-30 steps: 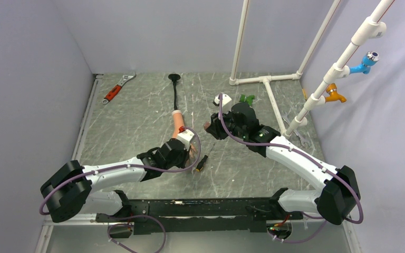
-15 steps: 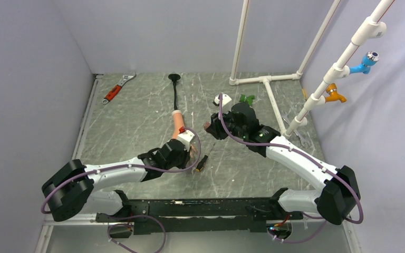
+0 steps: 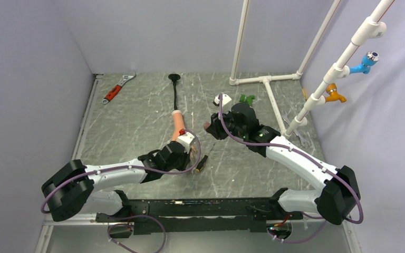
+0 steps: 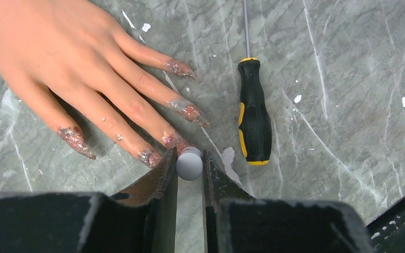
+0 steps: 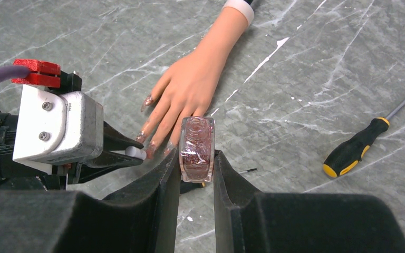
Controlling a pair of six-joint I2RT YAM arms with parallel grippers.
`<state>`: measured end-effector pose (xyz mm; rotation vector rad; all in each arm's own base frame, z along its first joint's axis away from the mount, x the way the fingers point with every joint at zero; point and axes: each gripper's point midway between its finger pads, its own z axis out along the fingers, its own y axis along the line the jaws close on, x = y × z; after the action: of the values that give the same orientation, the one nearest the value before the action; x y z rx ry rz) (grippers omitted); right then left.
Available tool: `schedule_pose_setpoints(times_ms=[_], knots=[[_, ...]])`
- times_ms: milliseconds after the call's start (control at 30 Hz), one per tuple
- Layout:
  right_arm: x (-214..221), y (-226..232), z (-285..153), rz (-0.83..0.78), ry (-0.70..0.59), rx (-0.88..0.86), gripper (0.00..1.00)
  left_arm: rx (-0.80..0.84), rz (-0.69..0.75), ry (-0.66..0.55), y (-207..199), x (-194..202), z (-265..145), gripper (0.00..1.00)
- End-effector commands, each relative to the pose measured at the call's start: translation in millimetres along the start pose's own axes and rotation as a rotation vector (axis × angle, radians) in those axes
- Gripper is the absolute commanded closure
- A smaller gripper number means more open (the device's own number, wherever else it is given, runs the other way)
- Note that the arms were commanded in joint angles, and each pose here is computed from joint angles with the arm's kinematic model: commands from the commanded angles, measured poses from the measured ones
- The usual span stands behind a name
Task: Paint the nails
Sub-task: Paint the nail polish on the nail.
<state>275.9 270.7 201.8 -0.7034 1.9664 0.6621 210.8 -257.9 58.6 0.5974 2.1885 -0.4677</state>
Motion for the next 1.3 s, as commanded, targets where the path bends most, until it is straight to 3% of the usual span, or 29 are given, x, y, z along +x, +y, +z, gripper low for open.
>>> schedule_pose_setpoints(times_ms=[0, 967, 1267], knots=[[-23, 4, -5, -0.005, -0.082, -0.017, 1.0, 0.015, -0.026, -0.042, -4, -8, -4, 1.0], [-24, 4, -6, -0.005, -0.083, -0.014, 1.0, 0.029, -0.037, -0.032, -9, 0, -5, 1.0], [-26, 4, -7, -0.007, -0.087, -0.013, 1.0, 0.08, -0.035, -0.102, -22, -35, -27, 1.0]])
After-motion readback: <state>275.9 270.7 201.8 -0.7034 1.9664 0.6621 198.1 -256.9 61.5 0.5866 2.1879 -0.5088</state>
